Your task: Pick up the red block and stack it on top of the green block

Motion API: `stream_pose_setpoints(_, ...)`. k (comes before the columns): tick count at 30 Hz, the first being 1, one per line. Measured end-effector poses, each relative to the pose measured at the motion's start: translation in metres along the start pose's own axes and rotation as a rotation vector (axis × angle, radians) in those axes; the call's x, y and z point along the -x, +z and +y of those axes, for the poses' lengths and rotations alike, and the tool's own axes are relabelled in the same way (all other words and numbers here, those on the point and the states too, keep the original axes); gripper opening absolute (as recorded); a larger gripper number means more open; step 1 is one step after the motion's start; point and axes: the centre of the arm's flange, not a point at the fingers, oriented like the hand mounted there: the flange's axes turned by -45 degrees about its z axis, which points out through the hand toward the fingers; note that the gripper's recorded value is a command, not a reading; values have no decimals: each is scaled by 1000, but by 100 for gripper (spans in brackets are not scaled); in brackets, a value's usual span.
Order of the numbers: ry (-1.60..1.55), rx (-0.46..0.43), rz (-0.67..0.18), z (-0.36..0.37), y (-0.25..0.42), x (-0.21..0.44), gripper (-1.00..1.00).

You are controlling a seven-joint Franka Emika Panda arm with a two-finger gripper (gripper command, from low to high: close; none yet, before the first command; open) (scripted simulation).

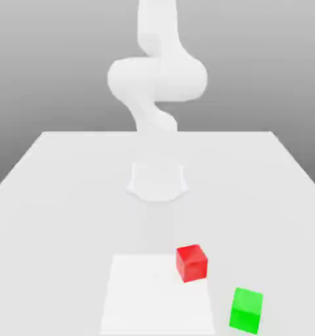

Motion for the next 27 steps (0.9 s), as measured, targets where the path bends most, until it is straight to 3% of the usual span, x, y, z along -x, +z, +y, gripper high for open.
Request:
stream_pose_setpoints(9,-121,-43,-336,-36,204,107,0)
stream_pose_setpoints(17,-245,-93,-666,-61,317,285,0)
stream_pose_setpoints(24,-263,-102,-715,-64,366,348,0)
stream_pose_setpoints(25,-263,-102,-715,-63,371,354,-100)
stream_pose_setpoints(27,-264,-102,-715,-64,371,354,-100)
